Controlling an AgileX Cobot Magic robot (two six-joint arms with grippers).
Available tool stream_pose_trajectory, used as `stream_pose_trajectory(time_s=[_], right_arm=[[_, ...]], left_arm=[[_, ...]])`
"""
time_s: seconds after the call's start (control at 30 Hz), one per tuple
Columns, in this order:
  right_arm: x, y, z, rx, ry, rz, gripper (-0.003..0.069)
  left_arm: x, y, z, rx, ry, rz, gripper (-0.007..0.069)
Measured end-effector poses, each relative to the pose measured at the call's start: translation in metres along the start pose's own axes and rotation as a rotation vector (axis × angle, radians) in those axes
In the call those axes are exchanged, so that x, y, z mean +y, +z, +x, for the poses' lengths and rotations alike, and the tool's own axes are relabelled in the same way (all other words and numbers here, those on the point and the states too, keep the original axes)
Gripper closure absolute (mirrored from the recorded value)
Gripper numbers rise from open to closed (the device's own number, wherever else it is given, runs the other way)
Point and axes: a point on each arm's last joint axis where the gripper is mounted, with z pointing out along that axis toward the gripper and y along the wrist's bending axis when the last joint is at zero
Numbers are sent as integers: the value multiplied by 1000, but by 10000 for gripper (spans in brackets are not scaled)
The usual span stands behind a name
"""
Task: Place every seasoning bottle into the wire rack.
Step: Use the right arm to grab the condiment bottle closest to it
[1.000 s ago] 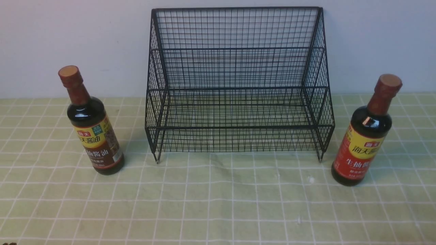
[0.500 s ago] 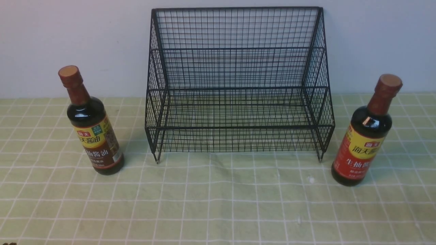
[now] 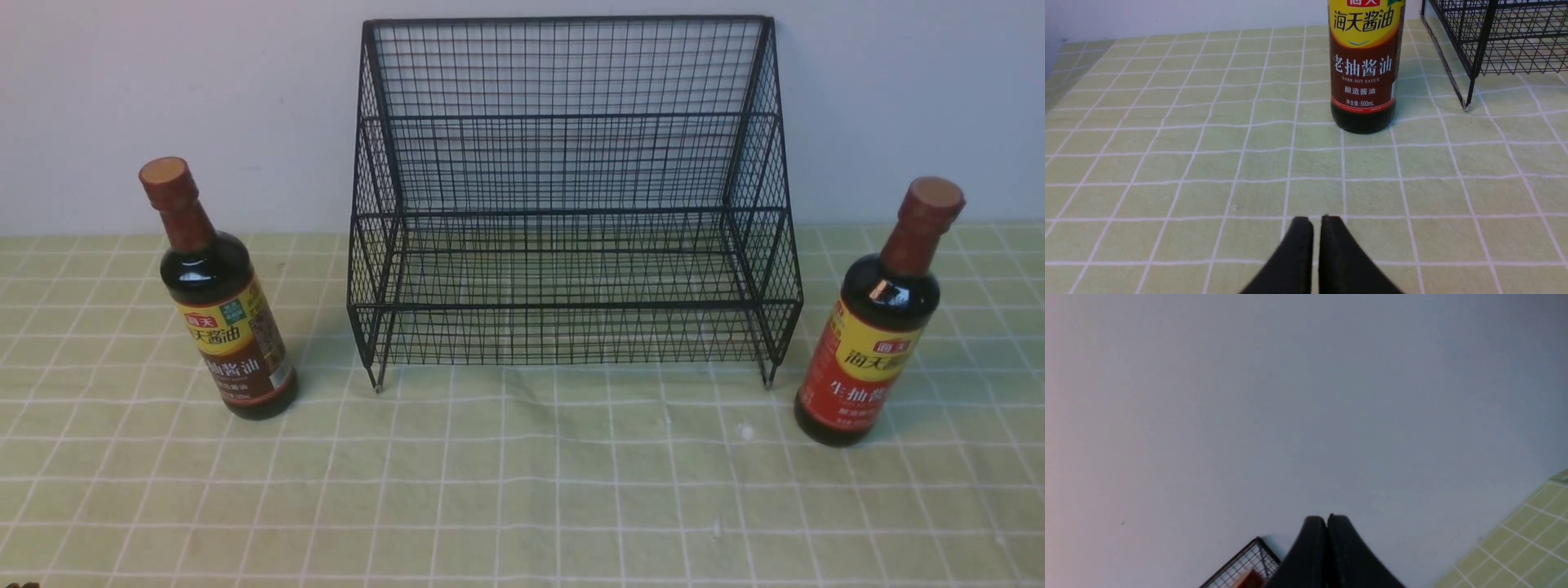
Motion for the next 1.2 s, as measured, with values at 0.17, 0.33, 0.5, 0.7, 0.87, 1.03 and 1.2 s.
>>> stream_pose_trajectory(time_s=[0.17,0.33,0.5,0.7,0.87,1.03,1.2], right_arm=[[59,24,-37,196,-282,-102,673],[87,72,-44,522,-543,-86,659],[98,126,-37,747,-696,-96,558],[100,186,-17,892,-726,-125,312],[99,217,4,954,-668,-151,111],[104,228,34,1014,-702,-229,39],[94,243,60,1020,-722,-209,34]], left_arm=[[0,0,0,0,0,0,618],[0,0,0,0,0,0,618],[0,0,0,0,0,0,618],[0,0,0,0,0,0,618],[0,0,0,0,0,0,618],[0,0,0,0,0,0,618],[0,0,0,0,0,0,618]])
